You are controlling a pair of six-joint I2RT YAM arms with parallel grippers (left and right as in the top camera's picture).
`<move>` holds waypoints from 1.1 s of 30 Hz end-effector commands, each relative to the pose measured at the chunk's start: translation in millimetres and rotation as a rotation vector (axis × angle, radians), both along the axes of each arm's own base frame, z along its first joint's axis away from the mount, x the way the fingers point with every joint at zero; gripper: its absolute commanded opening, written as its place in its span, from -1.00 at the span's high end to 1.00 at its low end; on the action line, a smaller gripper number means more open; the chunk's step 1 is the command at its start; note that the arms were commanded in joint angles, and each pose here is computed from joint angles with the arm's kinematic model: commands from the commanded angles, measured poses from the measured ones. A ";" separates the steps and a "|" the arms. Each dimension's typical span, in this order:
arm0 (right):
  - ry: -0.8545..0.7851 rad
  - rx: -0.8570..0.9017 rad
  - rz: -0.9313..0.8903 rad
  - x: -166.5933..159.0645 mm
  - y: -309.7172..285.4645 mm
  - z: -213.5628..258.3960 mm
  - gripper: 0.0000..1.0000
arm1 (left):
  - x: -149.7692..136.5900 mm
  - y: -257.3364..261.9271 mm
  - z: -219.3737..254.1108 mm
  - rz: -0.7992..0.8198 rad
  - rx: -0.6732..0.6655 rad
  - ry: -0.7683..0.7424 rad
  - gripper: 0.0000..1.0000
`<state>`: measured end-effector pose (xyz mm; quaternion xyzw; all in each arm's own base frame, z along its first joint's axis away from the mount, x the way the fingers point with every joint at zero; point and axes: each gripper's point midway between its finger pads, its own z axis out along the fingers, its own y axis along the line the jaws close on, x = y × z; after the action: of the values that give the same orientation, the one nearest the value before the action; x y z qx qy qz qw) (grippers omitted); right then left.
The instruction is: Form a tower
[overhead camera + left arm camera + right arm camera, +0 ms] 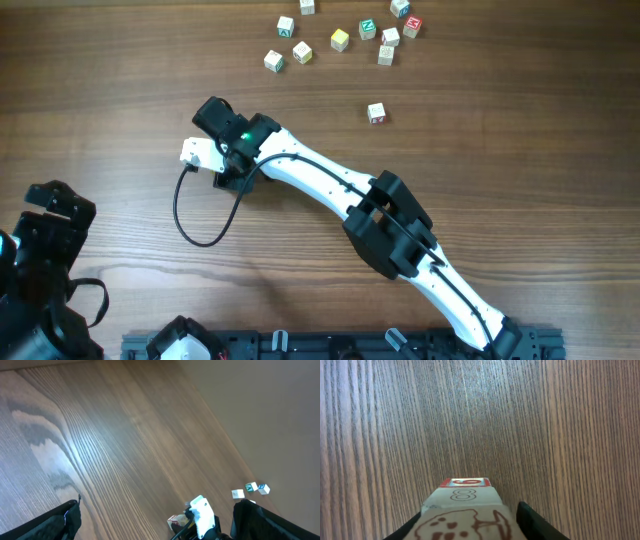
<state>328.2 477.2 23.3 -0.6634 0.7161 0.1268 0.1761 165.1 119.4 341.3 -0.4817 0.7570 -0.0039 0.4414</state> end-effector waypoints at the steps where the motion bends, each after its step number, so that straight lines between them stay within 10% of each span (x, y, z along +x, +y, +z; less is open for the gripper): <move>1: 0.008 -0.025 -0.003 -0.6 -2.7 -12.6 0.06 | -1.8 1.6 2.9 0.002 0.021 0.002 -1.00; 11: 0.008 -0.023 0.004 -1.1 -2.3 -12.5 0.21 | -1.8 1.6 2.9 0.002 0.021 0.002 -1.00; 20: 0.013 -0.025 -0.003 -1.4 -2.8 -12.8 -0.99 | -1.8 1.6 2.9 0.002 0.021 0.002 -1.00; 33: 0.025 0.012 -0.319 48.2 -76.5 88.0 -0.99 | -1.8 1.6 2.9 0.002 0.021 0.002 -1.00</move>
<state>353.7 420.2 68.4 -0.5684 0.8003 0.1214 0.1472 164.9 119.3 341.3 -0.4816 0.7571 -0.0038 0.4414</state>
